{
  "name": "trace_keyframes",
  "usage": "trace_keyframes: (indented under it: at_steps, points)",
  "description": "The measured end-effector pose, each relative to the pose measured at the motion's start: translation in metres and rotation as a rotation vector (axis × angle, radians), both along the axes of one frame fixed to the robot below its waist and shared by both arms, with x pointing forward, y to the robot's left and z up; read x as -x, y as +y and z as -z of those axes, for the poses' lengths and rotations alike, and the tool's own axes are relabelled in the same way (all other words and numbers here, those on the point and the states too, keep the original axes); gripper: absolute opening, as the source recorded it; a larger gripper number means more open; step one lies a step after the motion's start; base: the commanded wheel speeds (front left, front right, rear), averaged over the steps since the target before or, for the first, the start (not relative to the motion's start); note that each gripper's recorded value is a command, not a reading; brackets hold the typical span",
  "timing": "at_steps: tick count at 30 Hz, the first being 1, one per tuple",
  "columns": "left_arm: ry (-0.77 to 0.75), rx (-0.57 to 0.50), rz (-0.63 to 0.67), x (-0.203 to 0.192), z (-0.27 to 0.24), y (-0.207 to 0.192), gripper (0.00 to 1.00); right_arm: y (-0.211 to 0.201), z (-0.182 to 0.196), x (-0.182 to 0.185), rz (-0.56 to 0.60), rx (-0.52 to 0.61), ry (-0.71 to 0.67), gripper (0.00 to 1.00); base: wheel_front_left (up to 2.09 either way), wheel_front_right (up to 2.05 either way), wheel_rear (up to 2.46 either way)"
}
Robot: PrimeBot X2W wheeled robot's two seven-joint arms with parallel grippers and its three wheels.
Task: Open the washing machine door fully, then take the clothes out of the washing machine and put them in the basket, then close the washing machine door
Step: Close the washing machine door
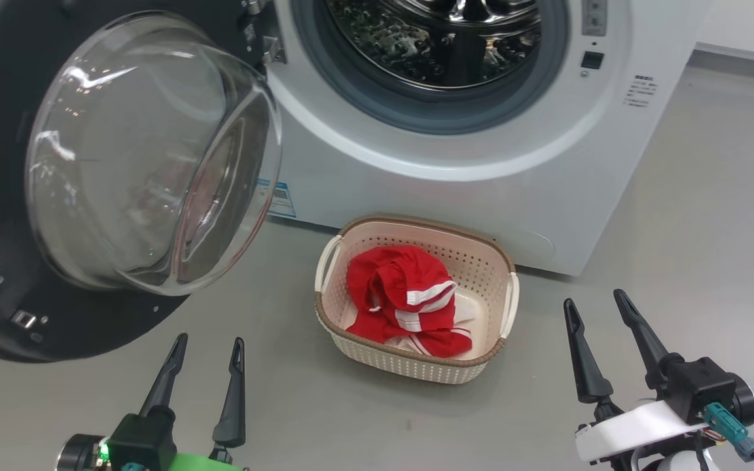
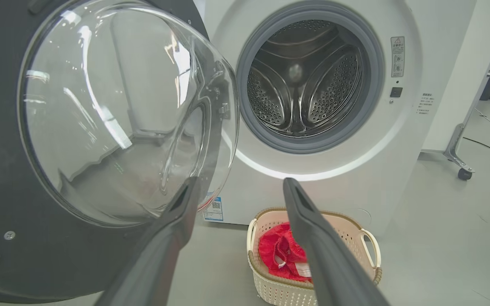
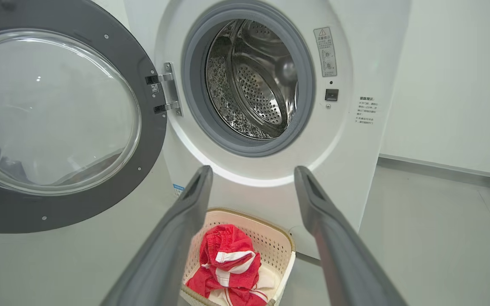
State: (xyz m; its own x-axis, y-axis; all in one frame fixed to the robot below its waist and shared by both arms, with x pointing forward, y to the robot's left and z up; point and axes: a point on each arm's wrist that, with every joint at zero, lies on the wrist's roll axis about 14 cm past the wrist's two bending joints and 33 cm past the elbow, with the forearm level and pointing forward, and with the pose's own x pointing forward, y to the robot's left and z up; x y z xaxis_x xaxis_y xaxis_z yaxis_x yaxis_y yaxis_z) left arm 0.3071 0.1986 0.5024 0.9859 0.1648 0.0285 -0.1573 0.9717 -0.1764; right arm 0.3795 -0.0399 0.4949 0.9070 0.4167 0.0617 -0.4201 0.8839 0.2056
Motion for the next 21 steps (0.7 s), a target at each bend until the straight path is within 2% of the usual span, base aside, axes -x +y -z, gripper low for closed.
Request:
trace_keyframes:
  at_steps: [13, 21]
  points:
    - [0.015, -0.008, -0.18, 0.041, 0.003, 0.043, 1.0, 0.058, 0.001, -0.003, -0.174, -0.008, -0.001, 1.0, 0.0, 0.0, 0.0]
    - [0.0, -0.017, -0.287, 0.064, -0.001, 0.068, 1.0, 0.096, -0.001, 0.012, -0.304, -0.017, -0.001, 1.0, 0.0, 0.0, 0.0]
